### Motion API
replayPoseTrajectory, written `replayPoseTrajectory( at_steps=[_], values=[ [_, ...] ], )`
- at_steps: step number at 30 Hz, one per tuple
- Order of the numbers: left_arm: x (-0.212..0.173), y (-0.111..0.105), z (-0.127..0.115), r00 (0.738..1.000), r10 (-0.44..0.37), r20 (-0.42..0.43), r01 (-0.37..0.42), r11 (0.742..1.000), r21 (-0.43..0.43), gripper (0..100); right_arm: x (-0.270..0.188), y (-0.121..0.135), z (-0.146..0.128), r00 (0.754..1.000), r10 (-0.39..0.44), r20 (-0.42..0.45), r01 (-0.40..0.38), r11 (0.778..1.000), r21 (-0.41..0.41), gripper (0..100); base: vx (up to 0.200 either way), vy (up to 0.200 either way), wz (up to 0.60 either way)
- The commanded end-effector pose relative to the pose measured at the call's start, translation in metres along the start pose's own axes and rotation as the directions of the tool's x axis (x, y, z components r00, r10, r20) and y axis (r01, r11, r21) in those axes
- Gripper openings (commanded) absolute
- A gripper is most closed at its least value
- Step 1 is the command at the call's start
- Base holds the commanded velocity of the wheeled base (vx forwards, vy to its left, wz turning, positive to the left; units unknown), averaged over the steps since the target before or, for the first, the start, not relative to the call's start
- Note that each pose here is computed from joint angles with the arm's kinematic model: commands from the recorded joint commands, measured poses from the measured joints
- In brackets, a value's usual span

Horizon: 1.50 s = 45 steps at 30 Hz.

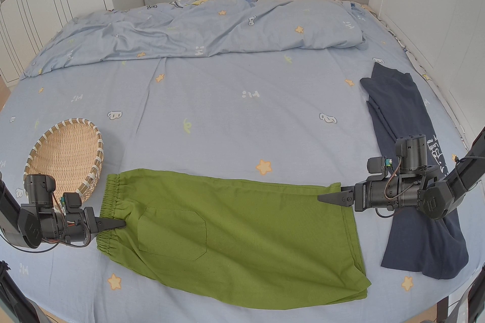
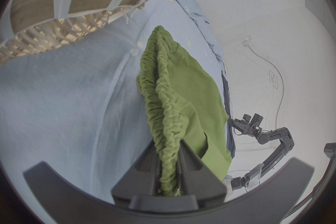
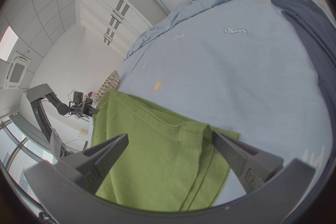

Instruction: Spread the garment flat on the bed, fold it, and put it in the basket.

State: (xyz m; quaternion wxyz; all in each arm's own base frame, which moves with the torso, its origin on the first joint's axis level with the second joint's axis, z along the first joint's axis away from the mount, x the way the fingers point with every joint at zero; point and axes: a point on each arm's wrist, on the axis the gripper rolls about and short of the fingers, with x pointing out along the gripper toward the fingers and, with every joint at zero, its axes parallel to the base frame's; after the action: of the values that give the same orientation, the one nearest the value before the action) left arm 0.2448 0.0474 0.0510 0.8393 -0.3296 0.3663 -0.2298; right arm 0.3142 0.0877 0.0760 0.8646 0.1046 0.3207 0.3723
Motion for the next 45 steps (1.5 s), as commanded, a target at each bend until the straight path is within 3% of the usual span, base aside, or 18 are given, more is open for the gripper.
replayPoseTrajectory(
  at_steps=[1, 6, 7, 22, 32, 45],
  values=[
    [0.000, 0.000, 0.000, 1.000, 0.001, 0.000, -0.001, 1.000, -0.001, 0, 0.009, -0.004, -0.004, 1.000, 0.003, -0.013, -0.003, 1.000, 0.007, 100, 0.000, 0.000, 0.00],
    [0.001, 0.000, -0.001, 1.000, -0.001, -0.004, 0.001, 1.000, -0.001, 0, 0.009, -0.005, -0.004, 1.000, 0.002, -0.011, -0.002, 1.000, 0.008, 100, 0.000, 0.000, 0.00],
    [0.001, -0.001, -0.001, 1.000, -0.002, -0.005, 0.002, 1.000, 0.000, 0, 0.009, -0.006, -0.003, 1.000, 0.000, -0.009, 0.000, 1.000, 0.011, 0, 0.000, 0.000, 0.00],
    [0.001, 0.000, -0.002, 1.000, 0.002, -0.008, -0.002, 1.000, 0.005, 0, 0.002, -0.012, -0.003, 1.000, -0.020, 0.001, 0.020, 0.999, 0.025, 0, 0.000, 0.000, 0.00],
    [0.002, -0.001, -0.006, 1.000, 0.001, -0.021, 0.000, 0.999, 0.046, 0, -0.045, -0.020, -0.003, 0.992, -0.107, 0.061, 0.098, 0.987, 0.126, 0, 0.000, 0.000, 0.00],
    [0.002, -0.001, -0.007, 1.000, 0.000, -0.027, 0.001, 0.999, 0.044, 0, -0.044, -0.022, -0.004, 0.993, -0.111, 0.045, 0.104, 0.985, 0.140, 0, 0.000, 0.000, 0.00]
  ],
)
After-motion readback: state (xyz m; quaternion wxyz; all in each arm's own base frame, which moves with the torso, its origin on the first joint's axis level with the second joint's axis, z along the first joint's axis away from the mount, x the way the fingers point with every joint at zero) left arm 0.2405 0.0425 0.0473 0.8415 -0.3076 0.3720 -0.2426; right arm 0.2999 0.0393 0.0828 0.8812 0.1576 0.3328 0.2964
